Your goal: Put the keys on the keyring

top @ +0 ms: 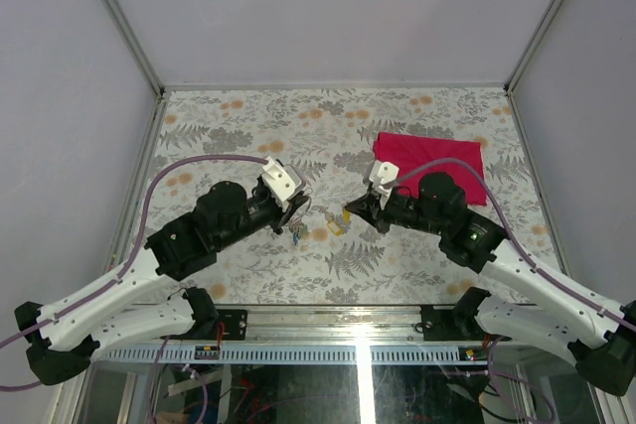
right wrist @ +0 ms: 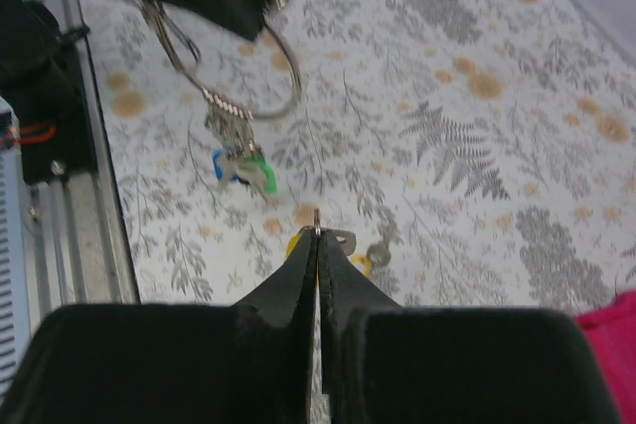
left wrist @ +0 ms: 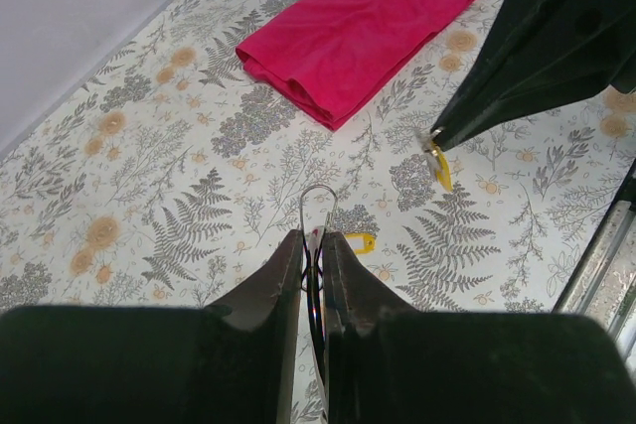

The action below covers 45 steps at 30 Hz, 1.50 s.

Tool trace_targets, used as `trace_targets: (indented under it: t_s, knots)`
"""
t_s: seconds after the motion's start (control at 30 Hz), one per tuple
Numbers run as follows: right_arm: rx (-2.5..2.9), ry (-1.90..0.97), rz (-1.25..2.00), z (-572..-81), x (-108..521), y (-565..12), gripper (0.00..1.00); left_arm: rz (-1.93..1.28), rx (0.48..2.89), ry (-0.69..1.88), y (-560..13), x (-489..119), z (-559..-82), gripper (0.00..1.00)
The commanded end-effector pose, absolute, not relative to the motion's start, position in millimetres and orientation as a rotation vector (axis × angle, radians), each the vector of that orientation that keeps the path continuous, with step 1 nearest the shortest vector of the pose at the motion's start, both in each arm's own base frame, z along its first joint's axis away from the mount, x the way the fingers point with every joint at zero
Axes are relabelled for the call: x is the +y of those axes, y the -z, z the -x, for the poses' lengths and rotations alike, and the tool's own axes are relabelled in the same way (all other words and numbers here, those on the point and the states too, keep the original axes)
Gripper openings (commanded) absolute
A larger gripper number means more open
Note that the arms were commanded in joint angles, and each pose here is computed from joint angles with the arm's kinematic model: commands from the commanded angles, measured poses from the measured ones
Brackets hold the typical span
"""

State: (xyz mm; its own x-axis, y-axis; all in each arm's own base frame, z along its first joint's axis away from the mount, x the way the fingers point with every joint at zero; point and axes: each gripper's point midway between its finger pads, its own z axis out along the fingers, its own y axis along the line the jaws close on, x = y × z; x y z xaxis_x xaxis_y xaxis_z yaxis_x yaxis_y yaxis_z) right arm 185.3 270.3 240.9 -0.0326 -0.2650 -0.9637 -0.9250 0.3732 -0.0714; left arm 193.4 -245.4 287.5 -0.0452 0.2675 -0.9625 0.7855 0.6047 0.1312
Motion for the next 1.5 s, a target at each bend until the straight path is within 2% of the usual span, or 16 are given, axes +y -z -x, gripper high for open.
trace_targets:
  t_s: [0.0,0.43,1.47]
  knots:
    - [1.298,-0.871,1.036,-180.2,303.7,-316.5,0.0,-0.852,1.51,0.593,-326.2,-254.4,-193.8,0.0]
    - [1.139,-0.743,1.049,-176.5,332.8,-341.1,0.0,-0.871,1.509,0.617,-328.2,-258.0,-190.5,0.0]
    - [1.138,-0.659,1.007,-184.2,338.1,-346.4,0.0,-0.881,1.514,0.621,-326.2,-258.6,-189.2,0.0]
